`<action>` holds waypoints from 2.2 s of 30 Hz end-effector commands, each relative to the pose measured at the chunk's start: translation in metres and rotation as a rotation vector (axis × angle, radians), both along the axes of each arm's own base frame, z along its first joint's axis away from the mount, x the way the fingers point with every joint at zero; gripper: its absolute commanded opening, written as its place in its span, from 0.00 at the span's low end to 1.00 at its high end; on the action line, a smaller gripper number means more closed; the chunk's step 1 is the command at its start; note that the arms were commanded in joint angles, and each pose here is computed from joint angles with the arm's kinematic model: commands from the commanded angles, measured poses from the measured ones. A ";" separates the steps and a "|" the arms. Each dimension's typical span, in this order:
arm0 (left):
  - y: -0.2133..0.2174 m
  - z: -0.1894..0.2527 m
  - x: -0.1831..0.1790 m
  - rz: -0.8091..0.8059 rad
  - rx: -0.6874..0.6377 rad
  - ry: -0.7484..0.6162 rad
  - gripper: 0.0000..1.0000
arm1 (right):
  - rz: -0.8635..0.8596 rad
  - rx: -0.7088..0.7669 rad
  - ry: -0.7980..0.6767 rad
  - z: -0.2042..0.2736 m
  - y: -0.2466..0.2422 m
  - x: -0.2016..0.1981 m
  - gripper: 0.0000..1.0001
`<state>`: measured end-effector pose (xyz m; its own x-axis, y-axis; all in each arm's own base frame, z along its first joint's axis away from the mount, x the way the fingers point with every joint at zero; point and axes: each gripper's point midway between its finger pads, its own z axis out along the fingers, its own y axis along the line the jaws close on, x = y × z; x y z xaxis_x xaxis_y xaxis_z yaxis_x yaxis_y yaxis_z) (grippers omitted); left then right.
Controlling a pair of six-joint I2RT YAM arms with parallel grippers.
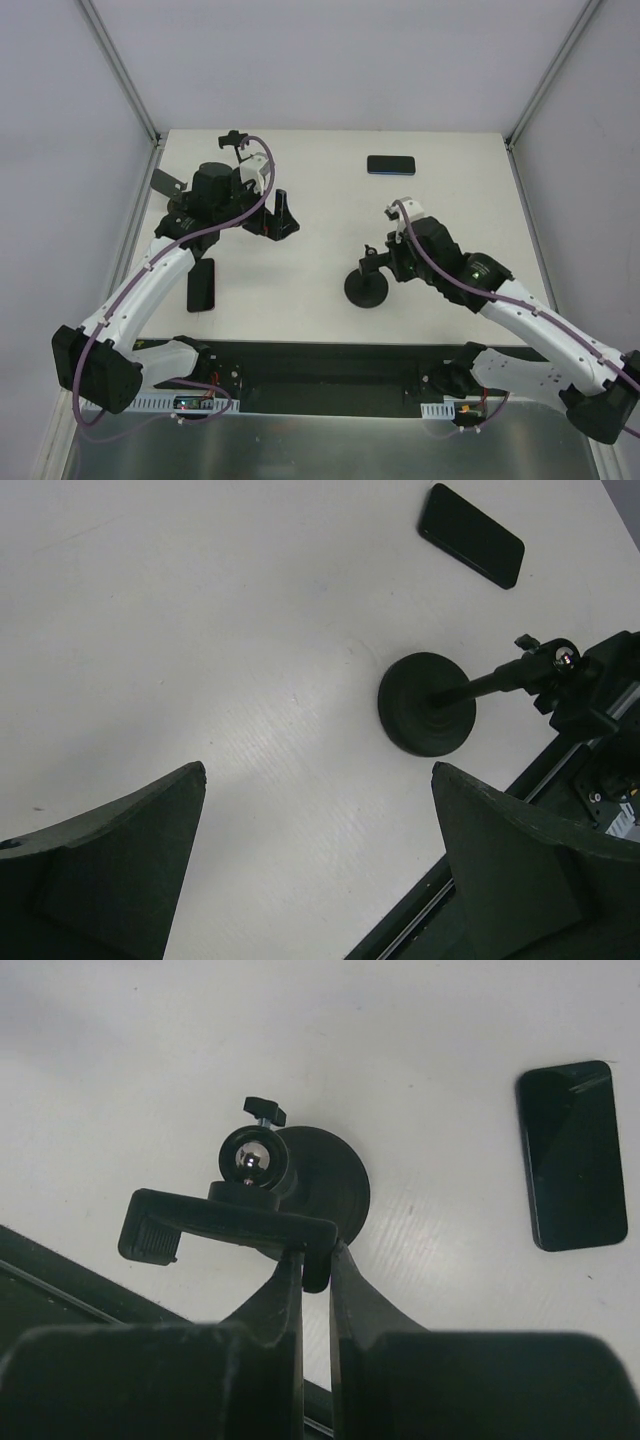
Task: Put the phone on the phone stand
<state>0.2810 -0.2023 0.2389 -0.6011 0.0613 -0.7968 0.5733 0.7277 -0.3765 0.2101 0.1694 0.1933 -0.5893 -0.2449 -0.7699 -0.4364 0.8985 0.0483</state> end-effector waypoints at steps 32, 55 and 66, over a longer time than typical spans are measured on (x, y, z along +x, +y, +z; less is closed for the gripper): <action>-0.011 -0.013 0.005 -0.037 -0.002 0.031 0.94 | -0.155 0.221 -0.083 0.057 0.037 0.022 0.78; -0.020 -0.017 0.000 -0.076 -0.015 0.060 0.94 | -0.546 0.270 0.101 -0.008 -0.124 0.089 0.96; -0.028 -0.023 -0.004 -0.106 -0.018 0.085 0.94 | -0.583 0.382 0.413 -0.093 -0.146 0.176 0.96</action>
